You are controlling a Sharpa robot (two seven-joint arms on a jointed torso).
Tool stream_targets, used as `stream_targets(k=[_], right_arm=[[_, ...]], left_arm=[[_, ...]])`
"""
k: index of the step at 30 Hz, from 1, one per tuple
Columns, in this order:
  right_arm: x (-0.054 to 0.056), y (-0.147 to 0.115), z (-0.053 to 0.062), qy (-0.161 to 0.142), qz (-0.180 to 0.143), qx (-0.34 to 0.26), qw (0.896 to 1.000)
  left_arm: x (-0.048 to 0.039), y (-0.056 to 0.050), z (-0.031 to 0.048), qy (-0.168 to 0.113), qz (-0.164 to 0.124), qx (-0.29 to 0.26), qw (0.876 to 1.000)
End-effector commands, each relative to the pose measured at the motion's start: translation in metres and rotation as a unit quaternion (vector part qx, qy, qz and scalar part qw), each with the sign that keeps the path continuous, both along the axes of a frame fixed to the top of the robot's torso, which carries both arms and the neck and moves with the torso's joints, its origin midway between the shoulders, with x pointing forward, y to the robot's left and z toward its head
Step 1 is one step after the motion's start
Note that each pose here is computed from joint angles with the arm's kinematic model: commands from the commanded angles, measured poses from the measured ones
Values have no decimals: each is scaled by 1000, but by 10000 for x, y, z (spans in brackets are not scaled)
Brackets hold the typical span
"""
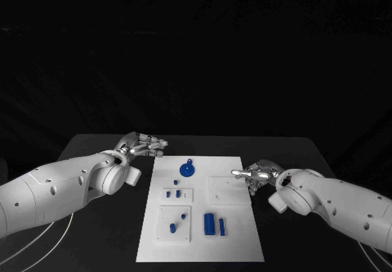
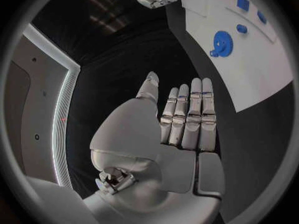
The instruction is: Assemble the parts on the task board
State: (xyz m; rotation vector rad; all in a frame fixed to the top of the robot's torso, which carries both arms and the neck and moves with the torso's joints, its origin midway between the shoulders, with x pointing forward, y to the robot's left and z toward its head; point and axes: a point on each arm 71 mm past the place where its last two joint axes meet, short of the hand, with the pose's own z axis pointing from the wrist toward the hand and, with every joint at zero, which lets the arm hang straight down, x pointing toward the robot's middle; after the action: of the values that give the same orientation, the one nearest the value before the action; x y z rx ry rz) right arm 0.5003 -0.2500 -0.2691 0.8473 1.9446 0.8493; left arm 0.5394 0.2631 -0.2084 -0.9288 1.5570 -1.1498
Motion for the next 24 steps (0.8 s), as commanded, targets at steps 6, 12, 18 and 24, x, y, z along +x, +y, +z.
stream_targets(k=[6,12,18,24], right_arm=[[411,-78,247,-85,-29,161,983],[573,-47,275,-108,-46,204,972],[665,2,284,-122,-60,234,963],[638,12,259,-110,-70,198,971]], left_arm=[[146,61,169,-21,47,-44,998],[253,66,213,-30,70,-74,994],[335,23,229,-37,77,-90,992],[281,-5,162,-25,71,-66,995]])
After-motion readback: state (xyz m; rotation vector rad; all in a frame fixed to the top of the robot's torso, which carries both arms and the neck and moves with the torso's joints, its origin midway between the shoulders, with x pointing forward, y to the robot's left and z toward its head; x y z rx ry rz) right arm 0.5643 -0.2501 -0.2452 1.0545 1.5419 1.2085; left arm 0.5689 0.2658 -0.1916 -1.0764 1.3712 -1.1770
